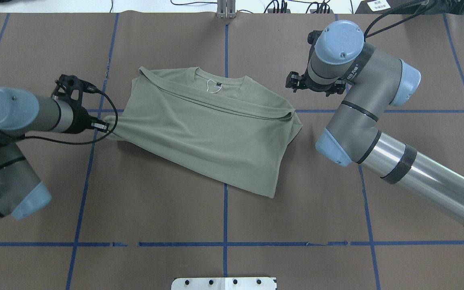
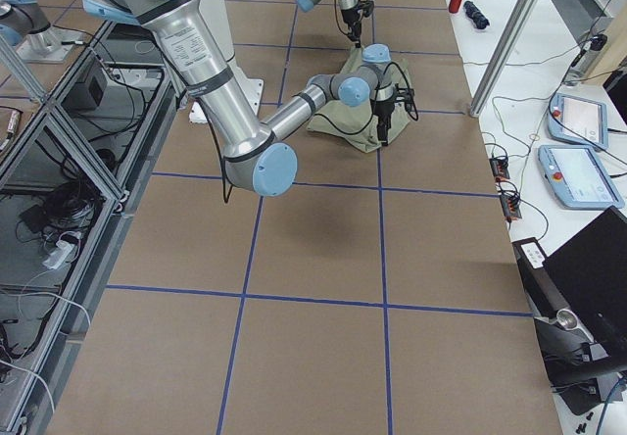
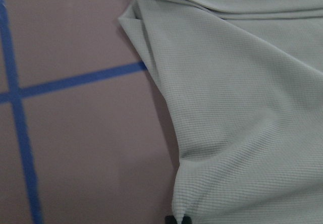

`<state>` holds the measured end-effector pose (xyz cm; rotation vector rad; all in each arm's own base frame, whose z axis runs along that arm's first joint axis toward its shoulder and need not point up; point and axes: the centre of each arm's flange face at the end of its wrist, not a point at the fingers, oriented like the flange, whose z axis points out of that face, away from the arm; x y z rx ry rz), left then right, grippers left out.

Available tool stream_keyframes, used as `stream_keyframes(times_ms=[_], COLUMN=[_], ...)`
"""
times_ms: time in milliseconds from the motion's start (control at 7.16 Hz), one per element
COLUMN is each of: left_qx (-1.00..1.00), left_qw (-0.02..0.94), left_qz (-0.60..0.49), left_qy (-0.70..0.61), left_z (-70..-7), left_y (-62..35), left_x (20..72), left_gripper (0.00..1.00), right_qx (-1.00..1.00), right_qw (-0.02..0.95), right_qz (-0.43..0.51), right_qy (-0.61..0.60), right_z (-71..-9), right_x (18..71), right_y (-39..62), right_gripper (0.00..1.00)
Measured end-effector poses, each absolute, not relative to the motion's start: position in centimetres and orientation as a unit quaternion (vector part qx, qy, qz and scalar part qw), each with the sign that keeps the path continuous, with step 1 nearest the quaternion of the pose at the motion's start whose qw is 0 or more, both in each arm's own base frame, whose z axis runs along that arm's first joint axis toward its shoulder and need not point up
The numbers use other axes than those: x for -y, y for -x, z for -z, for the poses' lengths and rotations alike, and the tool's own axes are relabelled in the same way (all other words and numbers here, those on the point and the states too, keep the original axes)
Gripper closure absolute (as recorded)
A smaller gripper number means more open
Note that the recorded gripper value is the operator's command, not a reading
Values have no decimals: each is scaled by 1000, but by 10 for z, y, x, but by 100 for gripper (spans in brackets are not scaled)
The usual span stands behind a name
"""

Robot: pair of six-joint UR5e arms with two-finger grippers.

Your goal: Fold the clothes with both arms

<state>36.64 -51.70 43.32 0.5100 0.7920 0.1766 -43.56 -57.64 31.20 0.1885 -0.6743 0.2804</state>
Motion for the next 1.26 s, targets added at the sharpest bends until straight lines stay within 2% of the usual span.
stream_keyframes(times_ms=[279,559,698,978,1257], left_qx=[-326,-290,-274,-269,-320], left_qw=[902,912,915,907,887], left_qz=[-91,-91,-86,-93,-116], left_qy=[-267,-276,-285,-311,-312], left_z=[-445,-422,-408,-405,-410], left_y=[-351,-352,-354,-347,-336], left_x=[626,718,745,756,729], left_gripper=[100,100,1,0,0], right_qx=[330,333,334,339,365], right_qw=[930,928,928,927,917], right_qz=[-137,-137,-138,-134,-132], right_qy=[-91,-92,-92,-90,-95], right_z=[-311,-308,-306,-300,-282], right_x=[574,572,571,565,559], right_y=[439,439,440,450,479], right_gripper=[0,0,0,0,1])
